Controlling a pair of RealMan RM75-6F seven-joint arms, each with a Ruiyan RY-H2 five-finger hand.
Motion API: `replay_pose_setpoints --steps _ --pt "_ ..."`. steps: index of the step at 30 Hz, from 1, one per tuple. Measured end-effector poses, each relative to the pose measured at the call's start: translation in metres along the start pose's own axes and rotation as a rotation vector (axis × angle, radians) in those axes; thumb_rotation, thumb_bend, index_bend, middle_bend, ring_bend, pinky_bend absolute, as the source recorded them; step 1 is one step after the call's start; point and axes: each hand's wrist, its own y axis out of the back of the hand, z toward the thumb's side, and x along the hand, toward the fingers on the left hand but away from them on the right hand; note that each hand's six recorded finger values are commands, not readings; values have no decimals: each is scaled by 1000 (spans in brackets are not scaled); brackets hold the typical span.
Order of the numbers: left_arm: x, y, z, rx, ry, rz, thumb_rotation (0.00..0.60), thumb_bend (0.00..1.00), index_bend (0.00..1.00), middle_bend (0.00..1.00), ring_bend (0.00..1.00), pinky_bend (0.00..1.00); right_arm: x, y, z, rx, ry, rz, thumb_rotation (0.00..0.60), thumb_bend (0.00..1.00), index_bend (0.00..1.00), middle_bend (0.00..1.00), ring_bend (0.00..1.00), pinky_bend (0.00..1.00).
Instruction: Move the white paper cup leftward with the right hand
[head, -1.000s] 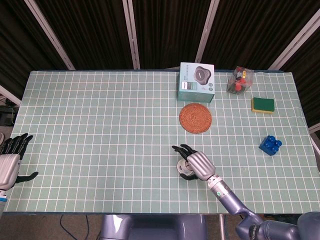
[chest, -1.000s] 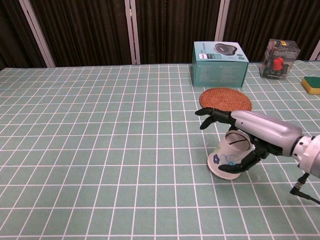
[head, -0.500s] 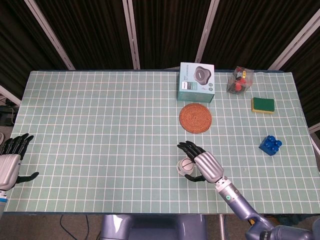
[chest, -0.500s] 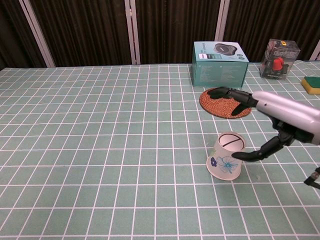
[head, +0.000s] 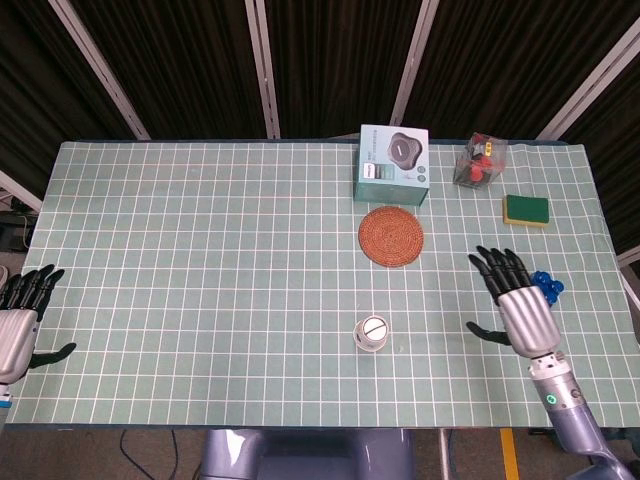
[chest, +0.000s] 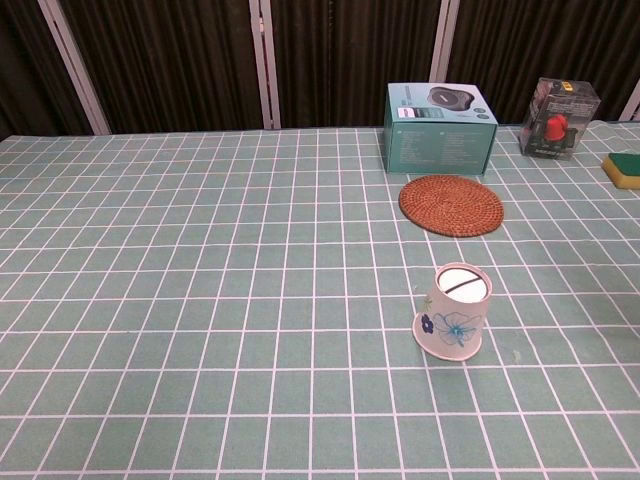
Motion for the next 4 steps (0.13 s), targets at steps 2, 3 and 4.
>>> replay_pose_setpoints --steps 2,3,4 --pt "0 0 1 6 -3 2 600 0 0 0 0 0 10 4 -18 30 -70 0 600 0 0 0 0 0" --pt "0 -1 1 9 -5 3 600 0 0 0 0 0 15 6 -25 44 -99 1 600 0 0 0 0 0" --pt "1 -1 2 15 -8 4 600 0 0 0 0 0 20 8 -31 56 -126 3 600 0 0 0 0 0"
